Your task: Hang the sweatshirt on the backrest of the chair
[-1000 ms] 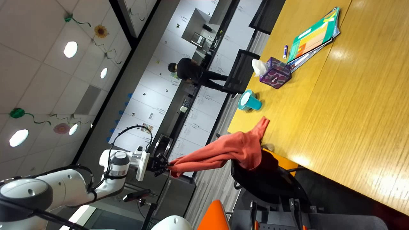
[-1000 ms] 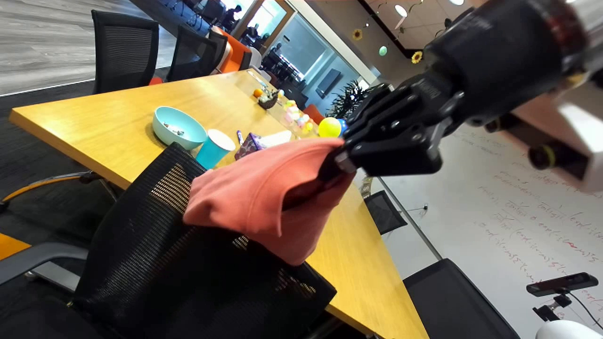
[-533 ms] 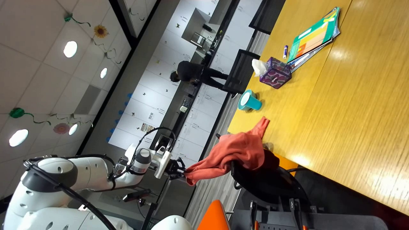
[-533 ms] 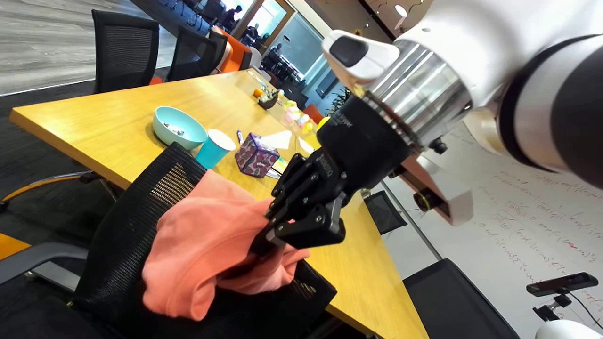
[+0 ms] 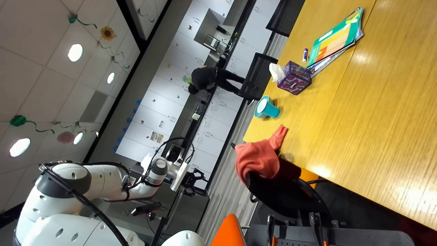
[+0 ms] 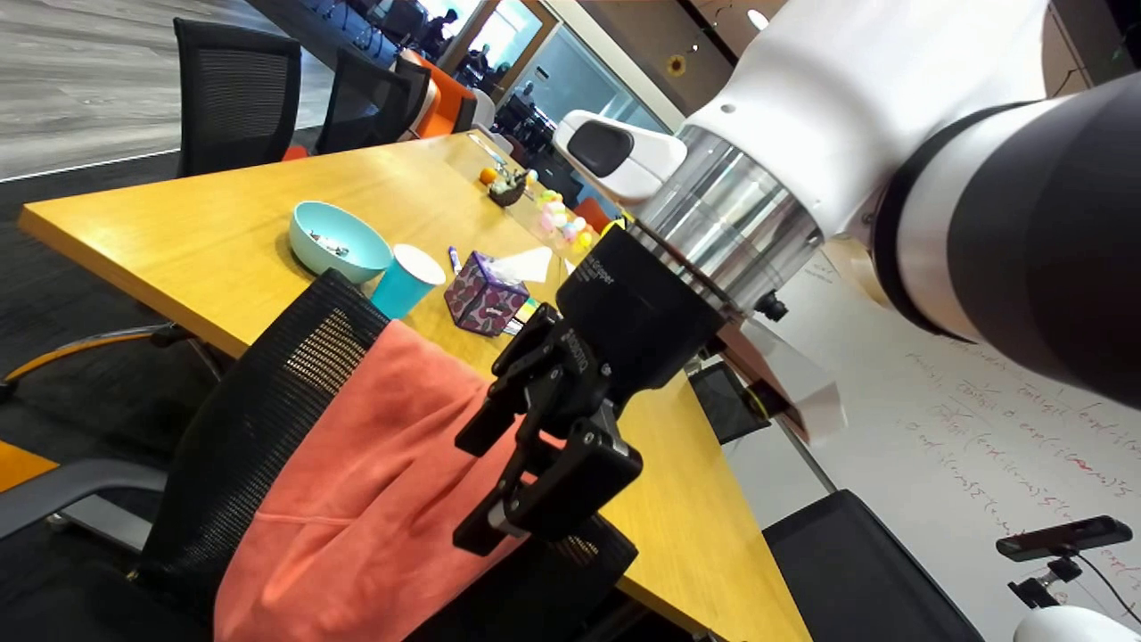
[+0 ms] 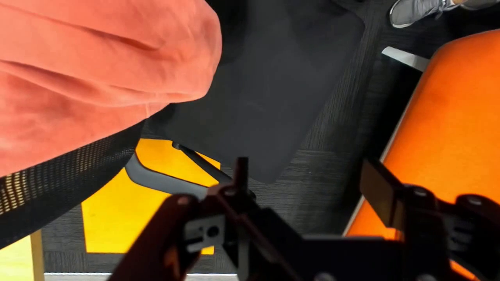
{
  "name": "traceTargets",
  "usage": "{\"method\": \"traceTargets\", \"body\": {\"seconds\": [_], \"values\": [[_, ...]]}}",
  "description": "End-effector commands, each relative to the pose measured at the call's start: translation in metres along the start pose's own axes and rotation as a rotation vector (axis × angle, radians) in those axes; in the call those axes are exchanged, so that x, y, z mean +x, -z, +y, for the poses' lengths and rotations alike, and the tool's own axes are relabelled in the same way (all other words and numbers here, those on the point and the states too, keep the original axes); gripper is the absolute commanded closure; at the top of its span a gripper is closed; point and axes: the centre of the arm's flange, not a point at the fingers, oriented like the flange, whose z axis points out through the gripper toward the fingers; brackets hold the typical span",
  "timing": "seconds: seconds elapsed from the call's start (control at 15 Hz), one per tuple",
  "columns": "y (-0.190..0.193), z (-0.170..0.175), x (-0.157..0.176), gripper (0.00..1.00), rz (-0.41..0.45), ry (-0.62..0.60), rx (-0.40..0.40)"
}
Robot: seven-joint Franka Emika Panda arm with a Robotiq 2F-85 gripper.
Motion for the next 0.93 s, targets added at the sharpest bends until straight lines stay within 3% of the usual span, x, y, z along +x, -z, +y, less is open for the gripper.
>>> {"method": "traceTargets", "body": {"seconds": [0.0,0.47,0.87], "values": [[0.011,0.007,0.000,0.00,0.002,0.000,-0.011],[0.029,0.018,0.001,0.00,0.032,-0.019,-0.045],[0.020,0.016,0.004,0.00,0.036,-0.018,-0.030]]}}
